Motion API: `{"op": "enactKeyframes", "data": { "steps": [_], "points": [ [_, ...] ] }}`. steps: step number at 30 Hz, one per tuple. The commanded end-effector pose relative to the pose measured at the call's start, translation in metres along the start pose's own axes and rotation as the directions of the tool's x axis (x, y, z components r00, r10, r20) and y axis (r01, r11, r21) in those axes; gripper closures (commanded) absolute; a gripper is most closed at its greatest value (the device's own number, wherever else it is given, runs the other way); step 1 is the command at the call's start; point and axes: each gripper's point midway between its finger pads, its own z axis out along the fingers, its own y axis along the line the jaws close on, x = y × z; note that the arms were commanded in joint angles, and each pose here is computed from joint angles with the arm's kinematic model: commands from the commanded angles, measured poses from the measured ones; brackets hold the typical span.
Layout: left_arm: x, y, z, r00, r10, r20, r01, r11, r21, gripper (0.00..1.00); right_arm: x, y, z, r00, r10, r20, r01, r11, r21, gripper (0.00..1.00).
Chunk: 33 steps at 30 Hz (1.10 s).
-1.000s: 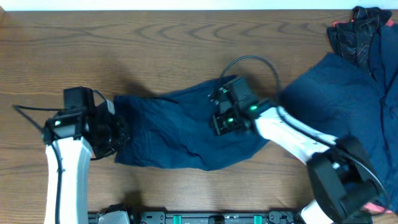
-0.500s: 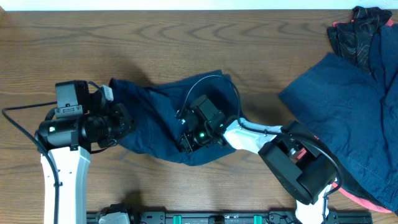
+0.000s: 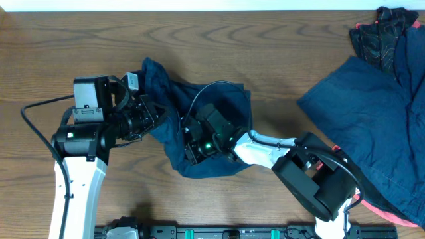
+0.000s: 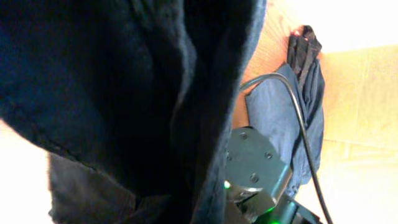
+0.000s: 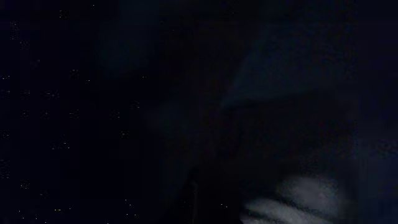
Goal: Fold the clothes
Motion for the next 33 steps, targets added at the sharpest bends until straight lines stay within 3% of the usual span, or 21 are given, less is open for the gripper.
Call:
{"op": "enactKeyframes", "data": {
  "steps": [1,8,15,22,33],
  "points": [
    [0.002,-0.013,-0.003,1.000,0.011,-0.006,-0.011,0.999,0.032,0.94,0.003,0.005,0.007,1.000,0.002,-0.011,-0.002,1.000,-0.013,0.99],
    [0.014,0.004,0.005,0.999,0.049,-0.024,-0.051,0.994,-0.101,0.93,-0.021,-0.023,-0.031,0.995,0.084,0.053,-0.086,0.995,0.048,0.98],
    [0.013,0.009,0.014,0.997,0.071,-0.025,-0.074,0.986,-0.150,0.94,-0.046,-0.077,-0.130,0.958,0.196,0.210,-0.245,0.939,0.243,0.97],
    [0.007,0.005,0.019,0.996,0.091,-0.010,-0.092,0.986,-0.139,0.94,-0.004,-0.152,-0.205,0.915,0.326,0.237,-0.403,0.761,0.508,0.98],
    [0.010,-0.026,0.037,0.979,0.203,-0.007,-0.203,0.977,-0.061,0.94,0.042,-0.196,-0.198,0.896,0.423,0.134,-0.408,0.667,0.623,0.99]
  ]
}}
